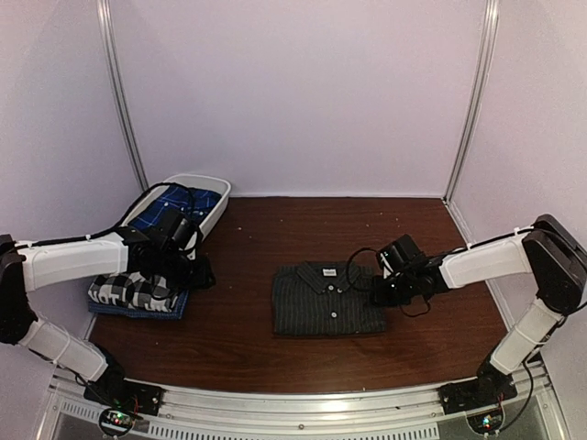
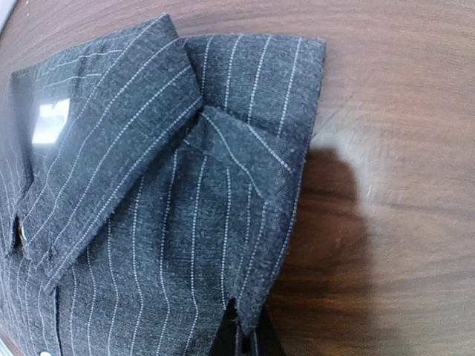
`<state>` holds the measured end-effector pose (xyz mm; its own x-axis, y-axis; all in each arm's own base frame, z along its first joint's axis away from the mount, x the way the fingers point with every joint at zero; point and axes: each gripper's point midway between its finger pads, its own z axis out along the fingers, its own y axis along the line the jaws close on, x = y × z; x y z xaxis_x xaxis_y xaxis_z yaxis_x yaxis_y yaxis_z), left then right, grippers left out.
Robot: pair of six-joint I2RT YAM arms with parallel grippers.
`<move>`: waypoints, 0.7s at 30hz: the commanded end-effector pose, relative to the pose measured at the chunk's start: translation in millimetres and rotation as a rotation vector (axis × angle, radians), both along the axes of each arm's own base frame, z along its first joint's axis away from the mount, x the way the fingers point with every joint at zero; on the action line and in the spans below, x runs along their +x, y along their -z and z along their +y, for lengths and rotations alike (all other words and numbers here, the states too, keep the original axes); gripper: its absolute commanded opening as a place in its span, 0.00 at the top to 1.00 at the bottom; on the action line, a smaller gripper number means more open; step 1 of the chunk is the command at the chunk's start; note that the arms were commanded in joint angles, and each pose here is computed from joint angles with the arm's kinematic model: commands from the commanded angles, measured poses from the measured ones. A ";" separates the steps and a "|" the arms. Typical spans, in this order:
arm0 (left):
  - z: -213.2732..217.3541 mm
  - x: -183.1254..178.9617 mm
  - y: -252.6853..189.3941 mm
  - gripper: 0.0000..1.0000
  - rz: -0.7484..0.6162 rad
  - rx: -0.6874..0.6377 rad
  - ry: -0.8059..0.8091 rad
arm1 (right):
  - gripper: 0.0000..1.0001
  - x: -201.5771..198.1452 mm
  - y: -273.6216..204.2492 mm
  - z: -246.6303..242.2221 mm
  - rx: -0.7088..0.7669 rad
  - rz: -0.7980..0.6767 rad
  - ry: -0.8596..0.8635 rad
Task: Fold and stack the long sleeve shirts
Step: Move the square-folded shirt to the center of the board.
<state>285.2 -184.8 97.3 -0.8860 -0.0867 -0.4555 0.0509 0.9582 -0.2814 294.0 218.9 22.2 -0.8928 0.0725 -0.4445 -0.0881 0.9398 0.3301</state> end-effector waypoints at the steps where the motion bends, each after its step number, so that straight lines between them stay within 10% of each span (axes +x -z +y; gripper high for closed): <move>1: 4.5 1.0 -2.6 0.61 -0.014 -0.004 -0.023 | 1.00 10.8 -0.7 -32.2 -0.093 -0.001 0.042; 16: 16.4 4.3 2.0 0.62 0.002 0.080 -0.054 | 1.00 26.0 -28.7 -153.9 -0.285 0.058 0.188; 21: 28.7 5.2 7.4 0.62 0.015 0.140 -0.081 | 0.77 36.0 -42.9 -163.3 -0.268 0.034 0.224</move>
